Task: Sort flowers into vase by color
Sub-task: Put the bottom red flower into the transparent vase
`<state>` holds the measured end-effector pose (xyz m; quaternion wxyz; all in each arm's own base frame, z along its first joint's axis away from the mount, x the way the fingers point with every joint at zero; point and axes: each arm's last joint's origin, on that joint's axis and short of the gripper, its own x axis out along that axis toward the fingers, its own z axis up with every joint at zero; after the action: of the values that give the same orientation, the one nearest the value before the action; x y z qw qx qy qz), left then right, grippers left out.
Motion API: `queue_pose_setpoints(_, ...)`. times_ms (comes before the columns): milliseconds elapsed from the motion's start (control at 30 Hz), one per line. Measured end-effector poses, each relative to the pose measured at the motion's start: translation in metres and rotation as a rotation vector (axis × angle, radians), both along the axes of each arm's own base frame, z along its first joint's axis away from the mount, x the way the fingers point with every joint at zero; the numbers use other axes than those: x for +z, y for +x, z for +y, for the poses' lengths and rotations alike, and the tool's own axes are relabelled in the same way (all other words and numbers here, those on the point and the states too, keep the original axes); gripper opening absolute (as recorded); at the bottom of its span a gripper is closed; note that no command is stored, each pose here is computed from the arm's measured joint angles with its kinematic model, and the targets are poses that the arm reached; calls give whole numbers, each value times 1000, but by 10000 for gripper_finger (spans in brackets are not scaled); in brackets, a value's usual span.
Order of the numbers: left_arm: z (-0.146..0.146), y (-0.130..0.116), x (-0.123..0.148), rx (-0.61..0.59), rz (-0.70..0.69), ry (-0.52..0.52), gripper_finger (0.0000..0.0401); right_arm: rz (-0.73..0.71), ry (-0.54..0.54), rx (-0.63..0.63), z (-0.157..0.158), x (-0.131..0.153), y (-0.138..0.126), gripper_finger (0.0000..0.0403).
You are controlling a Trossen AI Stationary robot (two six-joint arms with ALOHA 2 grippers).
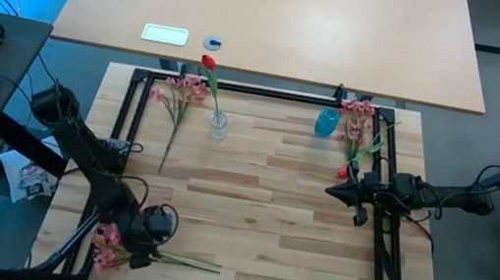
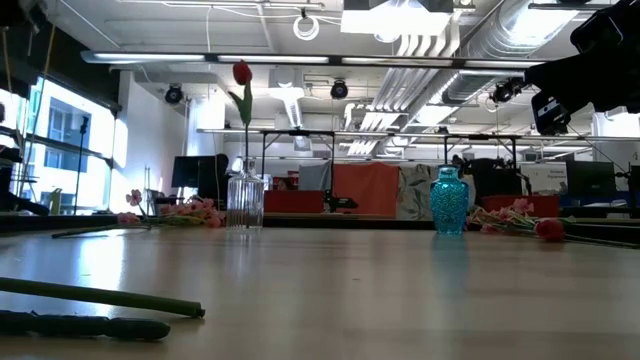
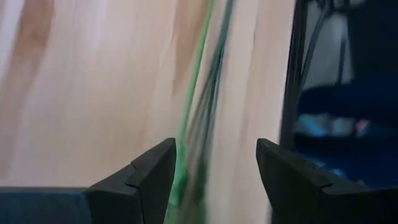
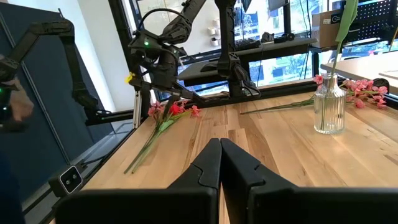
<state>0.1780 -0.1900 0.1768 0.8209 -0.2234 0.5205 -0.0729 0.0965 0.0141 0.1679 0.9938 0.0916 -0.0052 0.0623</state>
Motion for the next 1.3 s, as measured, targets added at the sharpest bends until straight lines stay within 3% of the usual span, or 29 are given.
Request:
queue_pose_setpoints(367,-3,-5,3,-348,-191,299,211,0,0,0,0,0,0,0)
queue_pose_setpoints(467,-5,-3,5,-404,-251,330,211,0,0,0,0,0,0,0)
queue_pose_setpoints(667,-8,3,9,-315,-292,254,211,0,0,0,0,0,0,0)
queue_pose_setpoints(833,-3,0,-1,-264,-170,278,211,0,0,0,0,0,0,0)
queue_pose_setpoints(1167,-17,5,-29,-335,-117,283,211,1,0,0,0,0,0,0)
queue_pose_setpoints(1300,-17,6,-39,-306,-70,296,211,1,0,0,0,0,0,0)
